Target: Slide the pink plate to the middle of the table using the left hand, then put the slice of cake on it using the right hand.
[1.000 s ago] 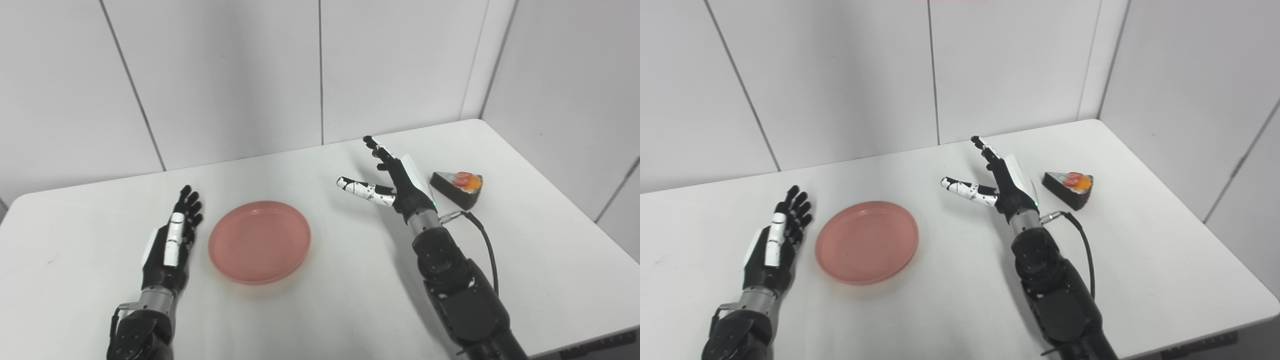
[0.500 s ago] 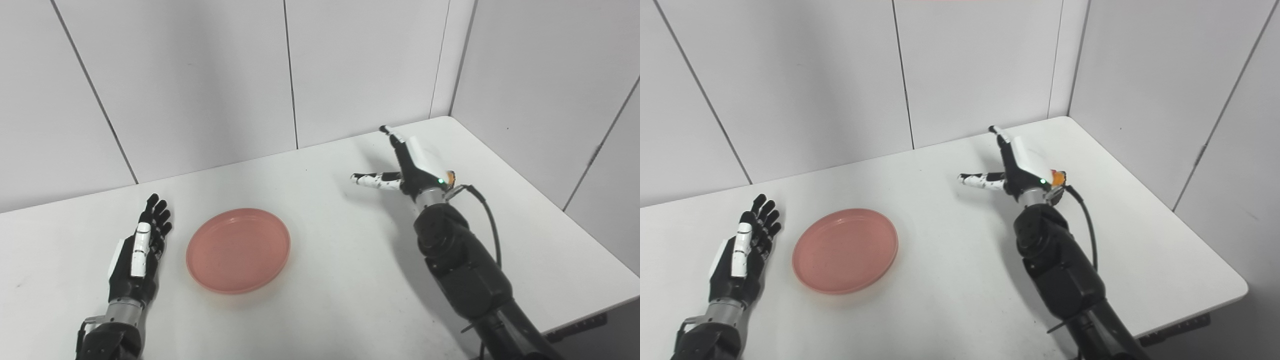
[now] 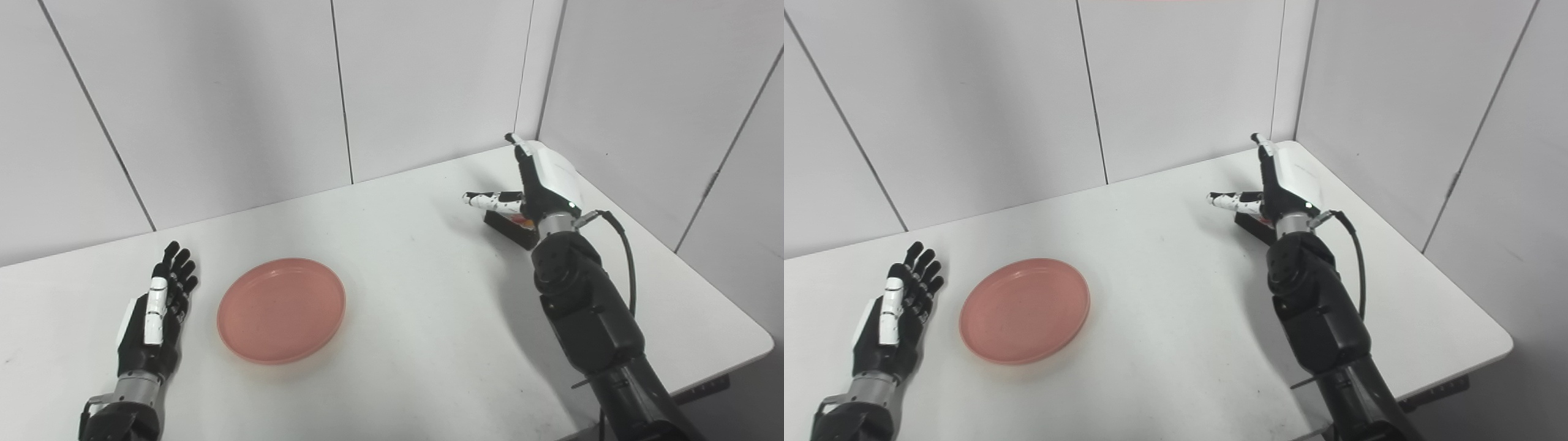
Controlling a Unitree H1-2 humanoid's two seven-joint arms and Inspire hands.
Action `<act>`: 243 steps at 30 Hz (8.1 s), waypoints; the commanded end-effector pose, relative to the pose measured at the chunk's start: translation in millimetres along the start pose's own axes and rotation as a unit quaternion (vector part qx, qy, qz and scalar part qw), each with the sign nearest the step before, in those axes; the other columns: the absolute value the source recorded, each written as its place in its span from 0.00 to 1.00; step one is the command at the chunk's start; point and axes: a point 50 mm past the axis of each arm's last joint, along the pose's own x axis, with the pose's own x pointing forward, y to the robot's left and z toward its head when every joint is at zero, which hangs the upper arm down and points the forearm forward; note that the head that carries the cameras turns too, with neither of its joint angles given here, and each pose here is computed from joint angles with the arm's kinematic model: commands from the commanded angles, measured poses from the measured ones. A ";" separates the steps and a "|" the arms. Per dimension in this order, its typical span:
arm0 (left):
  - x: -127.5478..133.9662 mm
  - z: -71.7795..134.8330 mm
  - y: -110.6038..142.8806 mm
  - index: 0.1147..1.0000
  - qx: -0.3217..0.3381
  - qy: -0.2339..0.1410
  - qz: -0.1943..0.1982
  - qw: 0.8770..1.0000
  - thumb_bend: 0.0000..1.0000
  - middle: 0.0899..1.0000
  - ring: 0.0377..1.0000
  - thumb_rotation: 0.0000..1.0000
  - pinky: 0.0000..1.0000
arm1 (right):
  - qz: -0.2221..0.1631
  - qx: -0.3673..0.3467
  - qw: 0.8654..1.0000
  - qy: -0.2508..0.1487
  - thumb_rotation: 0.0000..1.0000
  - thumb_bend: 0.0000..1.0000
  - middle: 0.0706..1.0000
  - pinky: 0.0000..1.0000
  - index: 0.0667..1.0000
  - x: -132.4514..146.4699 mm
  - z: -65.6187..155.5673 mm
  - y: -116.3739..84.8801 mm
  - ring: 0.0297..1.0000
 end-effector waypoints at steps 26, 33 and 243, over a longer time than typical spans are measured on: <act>-20.2 -12.4 2.6 1.00 0.015 0.008 -0.001 1.000 0.56 1.00 1.00 1.00 1.00 | 0.047 -0.078 0.994 0.069 0.41 0.82 0.85 0.71 0.86 19.8 -29.8 5.7 0.84; -20.2 -10.2 -0.4 1.00 0.017 0.005 -0.005 1.000 0.56 1.00 1.00 1.00 1.00 | 0.044 -0.056 0.995 0.075 0.32 0.77 0.83 0.68 0.83 20.3 -39.5 19.6 0.81; -13.6 -0.8 -90.4 1.00 0.028 0.008 0.029 0.999 0.54 1.00 1.00 1.00 1.00 | 0.227 0.511 0.827 -0.058 0.92 0.58 1.00 1.00 1.00 -115.8 50.6 119.6 1.00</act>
